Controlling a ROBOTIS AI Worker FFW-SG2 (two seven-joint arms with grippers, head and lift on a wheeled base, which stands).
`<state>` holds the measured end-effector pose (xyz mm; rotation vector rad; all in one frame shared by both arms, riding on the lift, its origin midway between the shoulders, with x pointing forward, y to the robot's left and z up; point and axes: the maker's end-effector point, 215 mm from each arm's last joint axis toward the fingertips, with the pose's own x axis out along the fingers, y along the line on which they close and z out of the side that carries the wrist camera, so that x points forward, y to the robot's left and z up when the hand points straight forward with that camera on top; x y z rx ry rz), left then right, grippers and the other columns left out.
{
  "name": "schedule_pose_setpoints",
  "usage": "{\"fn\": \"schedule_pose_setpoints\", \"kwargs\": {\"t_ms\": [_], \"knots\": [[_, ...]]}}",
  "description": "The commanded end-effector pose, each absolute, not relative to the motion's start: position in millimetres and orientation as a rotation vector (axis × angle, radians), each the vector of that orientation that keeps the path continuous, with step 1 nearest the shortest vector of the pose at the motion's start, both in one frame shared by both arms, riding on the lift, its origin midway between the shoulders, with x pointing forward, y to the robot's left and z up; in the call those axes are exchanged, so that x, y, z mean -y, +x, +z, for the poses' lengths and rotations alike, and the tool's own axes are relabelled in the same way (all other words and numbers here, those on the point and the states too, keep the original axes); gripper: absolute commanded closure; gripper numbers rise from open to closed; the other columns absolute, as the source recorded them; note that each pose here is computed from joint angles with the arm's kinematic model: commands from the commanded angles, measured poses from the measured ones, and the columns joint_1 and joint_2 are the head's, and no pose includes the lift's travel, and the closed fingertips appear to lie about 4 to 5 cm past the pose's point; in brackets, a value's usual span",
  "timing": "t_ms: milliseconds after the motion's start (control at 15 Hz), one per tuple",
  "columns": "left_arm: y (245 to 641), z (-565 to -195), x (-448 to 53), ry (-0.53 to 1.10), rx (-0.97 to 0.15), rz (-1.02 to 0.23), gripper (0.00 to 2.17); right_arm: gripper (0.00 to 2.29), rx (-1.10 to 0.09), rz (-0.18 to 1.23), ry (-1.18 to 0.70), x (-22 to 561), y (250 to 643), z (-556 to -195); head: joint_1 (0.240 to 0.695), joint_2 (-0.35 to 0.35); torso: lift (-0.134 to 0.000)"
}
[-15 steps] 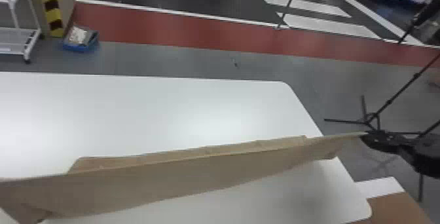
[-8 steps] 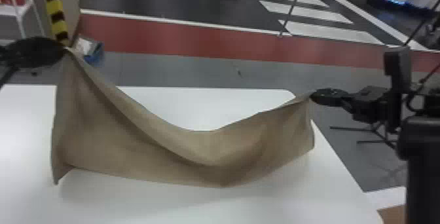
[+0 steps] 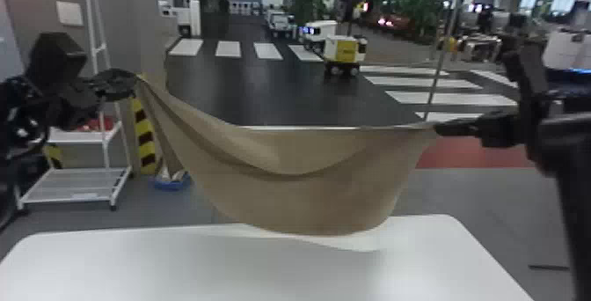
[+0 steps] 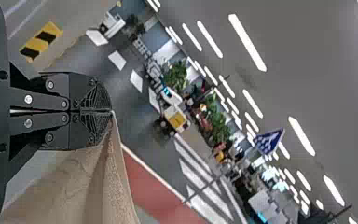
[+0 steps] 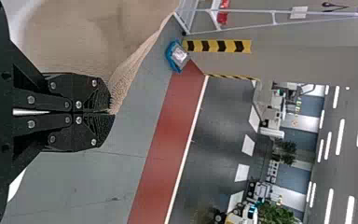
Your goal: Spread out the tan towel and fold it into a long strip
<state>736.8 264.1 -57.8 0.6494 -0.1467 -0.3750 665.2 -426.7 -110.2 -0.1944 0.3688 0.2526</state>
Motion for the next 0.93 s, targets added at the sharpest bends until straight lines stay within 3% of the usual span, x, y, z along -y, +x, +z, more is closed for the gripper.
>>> {"fn": "schedule_pose_setpoints", "kwargs": {"t_ms": [0, 67, 200, 333, 600, 867], "knots": [[680.7, -51.3, -323.6, 0.602, 0.165, -0.319, 2.14, 2.25, -0.366, 0.253, -0.147, 449.2, 626.7, -107.6, 0.294, -0.137, -0.118], [652.4, -80.7, -330.3, 0.622, 0.153, -0.328, 2.14, 2.25, -0.4, 0.262, -0.171, 459.3, 592.8, -139.3, 0.276, -0.124, -0.118], [594.9, -146.8, -321.9, 0.73, 0.183, -0.393, 2.14, 2.25, -0.459, 0.334, -0.289, 454.2, 530.3, -209.3, 0.326, -0.109, -0.118], [541.2, -235.5, -298.1, 0.82, 0.195, -0.509, 2.14, 2.25, -0.54, 0.482, -0.422, 418.6, 477.3, -284.5, 0.44, -0.118, -0.118], [449.5, -356.5, -263.5, 0.906, 0.199, -0.734, 2.14, 2.25, -0.673, 0.65, -0.502, 398.7, 410.6, -364.3, 0.695, -0.14, -0.118], [381.1, -373.3, -280.0, 1.004, 0.2, -0.803, 2.14, 2.25, -0.726, 0.622, -0.548, 422.5, 378.9, -372.5, 0.695, -0.186, -0.118]]}}
